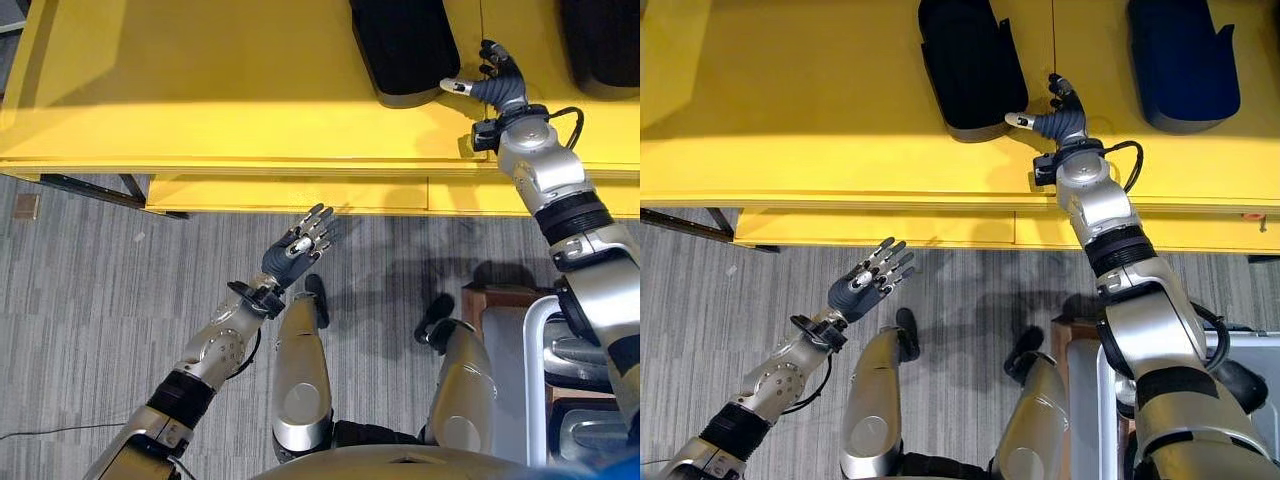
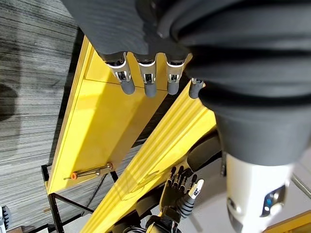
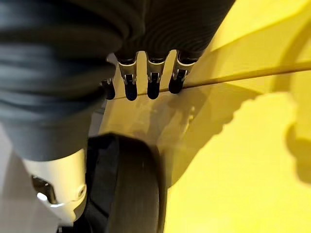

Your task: Move parts from the plastic box to the shelf.

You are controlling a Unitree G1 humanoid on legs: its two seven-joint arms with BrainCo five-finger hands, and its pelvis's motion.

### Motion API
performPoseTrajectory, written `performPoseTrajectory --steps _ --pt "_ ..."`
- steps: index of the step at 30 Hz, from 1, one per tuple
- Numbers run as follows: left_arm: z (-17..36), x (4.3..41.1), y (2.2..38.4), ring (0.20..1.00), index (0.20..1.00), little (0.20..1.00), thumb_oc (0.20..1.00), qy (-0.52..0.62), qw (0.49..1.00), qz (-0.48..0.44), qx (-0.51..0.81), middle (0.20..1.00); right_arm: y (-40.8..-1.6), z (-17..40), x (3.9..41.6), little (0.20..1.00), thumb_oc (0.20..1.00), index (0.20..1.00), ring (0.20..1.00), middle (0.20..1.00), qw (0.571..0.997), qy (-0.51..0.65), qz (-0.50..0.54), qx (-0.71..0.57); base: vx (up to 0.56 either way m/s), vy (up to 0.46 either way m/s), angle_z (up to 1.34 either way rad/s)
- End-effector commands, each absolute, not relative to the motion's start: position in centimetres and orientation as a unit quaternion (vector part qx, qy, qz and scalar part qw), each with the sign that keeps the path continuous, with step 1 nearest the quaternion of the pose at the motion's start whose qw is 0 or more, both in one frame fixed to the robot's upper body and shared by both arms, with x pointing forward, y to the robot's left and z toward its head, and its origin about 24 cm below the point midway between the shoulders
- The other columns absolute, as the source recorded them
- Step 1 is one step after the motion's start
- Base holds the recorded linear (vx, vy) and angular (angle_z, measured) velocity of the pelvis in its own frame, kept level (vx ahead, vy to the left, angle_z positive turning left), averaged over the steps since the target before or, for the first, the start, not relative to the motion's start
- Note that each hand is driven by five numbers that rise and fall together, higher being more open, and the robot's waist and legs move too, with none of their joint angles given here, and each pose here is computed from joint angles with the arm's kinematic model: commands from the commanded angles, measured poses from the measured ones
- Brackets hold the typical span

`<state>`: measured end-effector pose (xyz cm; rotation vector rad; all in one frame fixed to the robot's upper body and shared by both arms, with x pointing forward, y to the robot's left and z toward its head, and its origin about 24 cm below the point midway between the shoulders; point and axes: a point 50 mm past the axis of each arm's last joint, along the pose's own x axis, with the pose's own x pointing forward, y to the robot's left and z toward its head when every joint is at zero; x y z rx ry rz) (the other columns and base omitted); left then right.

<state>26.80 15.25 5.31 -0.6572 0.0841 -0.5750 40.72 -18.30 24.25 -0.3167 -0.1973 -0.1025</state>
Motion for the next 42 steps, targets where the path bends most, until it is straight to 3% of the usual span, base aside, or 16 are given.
performPoseTrajectory --steps 1,24,42 --pt "5.8 26.1 14.3 1.0 1.0 1.0 1.0 0.023 0.898 -0.303 -0.318 1.0 -14.9 21.3 40.4 1.0 1.0 1.0 1.0 1.0 0.986 -0.07 0.029 -0.145 0.0 0.0 0.0" --pt "5.3 25.7 13.9 1.0 1.0 1.0 1.0 0.033 0.895 -0.303 -0.326 1.0 -10.3 17.8 39.3 1.0 1.0 1.0 1.0 1.0 0.979 0.004 0.171 -0.107 0.0 0.0 0.0" --pt "5.1 25.5 13.3 1.0 1.0 1.0 1.0 0.033 0.895 -0.297 -0.33 1.0 -9.5 17.1 39.0 1.0 1.0 1.0 1.0 1.0 0.982 0.001 0.149 -0.12 0.0 0.001 0.0"
